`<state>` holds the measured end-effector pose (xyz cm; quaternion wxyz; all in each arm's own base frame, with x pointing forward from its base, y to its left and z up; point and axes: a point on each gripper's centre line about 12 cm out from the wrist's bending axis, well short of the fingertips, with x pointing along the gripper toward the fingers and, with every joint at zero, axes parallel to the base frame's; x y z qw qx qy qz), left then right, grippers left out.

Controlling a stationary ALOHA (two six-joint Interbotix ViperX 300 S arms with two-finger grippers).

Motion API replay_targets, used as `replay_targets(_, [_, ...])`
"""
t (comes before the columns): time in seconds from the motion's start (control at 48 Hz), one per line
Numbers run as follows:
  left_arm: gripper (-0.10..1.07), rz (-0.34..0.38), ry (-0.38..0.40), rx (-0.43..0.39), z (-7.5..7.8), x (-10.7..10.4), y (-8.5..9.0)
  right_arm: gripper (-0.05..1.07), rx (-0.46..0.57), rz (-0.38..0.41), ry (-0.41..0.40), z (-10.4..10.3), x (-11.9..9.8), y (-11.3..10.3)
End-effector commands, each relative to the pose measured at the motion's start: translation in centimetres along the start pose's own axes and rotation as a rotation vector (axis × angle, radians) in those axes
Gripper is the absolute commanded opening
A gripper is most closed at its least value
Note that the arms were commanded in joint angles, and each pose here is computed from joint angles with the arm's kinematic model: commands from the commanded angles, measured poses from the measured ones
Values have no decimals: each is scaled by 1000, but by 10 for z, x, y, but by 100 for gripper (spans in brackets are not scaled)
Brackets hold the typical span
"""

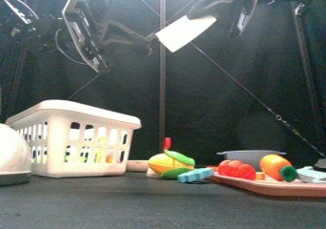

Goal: Grab handle of cleaver

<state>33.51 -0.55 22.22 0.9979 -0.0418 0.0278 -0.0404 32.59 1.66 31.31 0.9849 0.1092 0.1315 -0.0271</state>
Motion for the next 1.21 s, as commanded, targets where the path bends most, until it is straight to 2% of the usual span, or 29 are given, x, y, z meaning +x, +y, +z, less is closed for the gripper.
replay_targets(0.0, [36,2,-34,1,9,3,1,55,0,7,-30,11,-3,3])
replay_targets(0.146, [36,5,-27,-3,7,1,1,71,22,8,-29,11,-4,3])
replay_targets(0.271, [36,13,-23,-7,5,-2,3,78,56,0,-27,9,-7,3])
replay_targets(0.938, [36,14,-25,-8,6,-5,3,78,30,10,-34,8,-14,6])
replay_targets(1.188, [36,15,-25,-8,6,-5,3,78,8,7,-25,0,-18,4])
